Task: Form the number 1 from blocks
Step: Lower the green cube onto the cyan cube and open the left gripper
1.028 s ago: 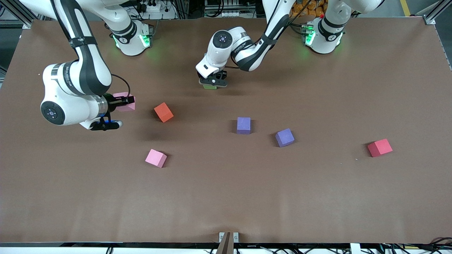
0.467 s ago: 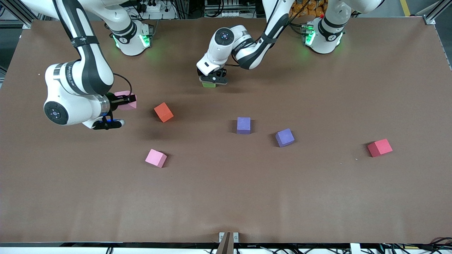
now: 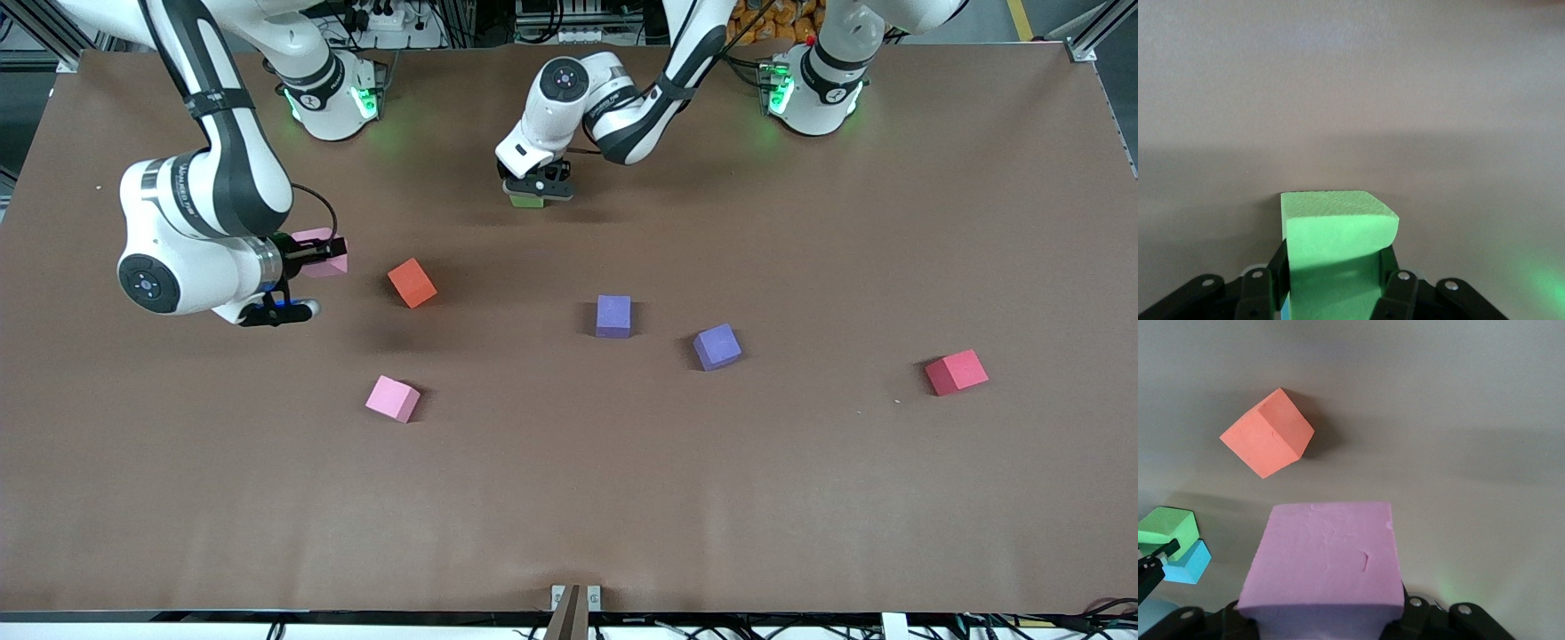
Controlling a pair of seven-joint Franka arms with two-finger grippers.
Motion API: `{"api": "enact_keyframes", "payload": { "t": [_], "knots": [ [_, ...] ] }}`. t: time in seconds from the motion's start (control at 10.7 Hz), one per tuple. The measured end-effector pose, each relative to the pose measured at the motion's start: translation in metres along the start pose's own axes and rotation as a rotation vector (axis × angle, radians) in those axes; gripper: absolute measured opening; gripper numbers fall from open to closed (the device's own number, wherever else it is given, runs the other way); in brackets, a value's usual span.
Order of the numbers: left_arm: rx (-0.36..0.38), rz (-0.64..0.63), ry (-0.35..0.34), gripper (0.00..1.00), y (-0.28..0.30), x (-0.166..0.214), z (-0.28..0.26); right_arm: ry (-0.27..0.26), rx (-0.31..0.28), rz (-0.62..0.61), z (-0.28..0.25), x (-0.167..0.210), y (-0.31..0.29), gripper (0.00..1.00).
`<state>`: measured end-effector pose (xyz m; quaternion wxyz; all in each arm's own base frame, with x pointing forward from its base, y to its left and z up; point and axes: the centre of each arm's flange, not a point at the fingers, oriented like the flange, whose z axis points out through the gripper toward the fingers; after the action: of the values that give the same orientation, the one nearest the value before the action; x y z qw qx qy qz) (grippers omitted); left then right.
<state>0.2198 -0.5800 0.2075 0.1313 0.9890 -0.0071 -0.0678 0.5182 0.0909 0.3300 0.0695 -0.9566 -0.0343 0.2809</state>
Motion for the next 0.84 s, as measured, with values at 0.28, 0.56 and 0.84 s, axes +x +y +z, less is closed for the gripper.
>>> {"api": "enact_keyframes", "payload": {
  "t": [0.28, 0.56, 0.84],
  "knots": [
    [0.003, -0.001, -0.005, 0.54, -0.005, -0.004, 0.002, 0.0, 0.0, -0.001, 0.0, 0.0, 0.0, 0.63],
    [-0.007, -0.041, 0.001, 0.74, -0.006, 0.0, 0.0, 0.0, 0.0, -0.001, 0.0, 0.0, -0.001, 0.63],
    [-0.072, -0.133, 0.034, 0.99, 0.013, 0.01, -0.028, -0.001, 0.003, -0.001, 0.0, 0.0, -0.001, 0.63]
  ]
}}
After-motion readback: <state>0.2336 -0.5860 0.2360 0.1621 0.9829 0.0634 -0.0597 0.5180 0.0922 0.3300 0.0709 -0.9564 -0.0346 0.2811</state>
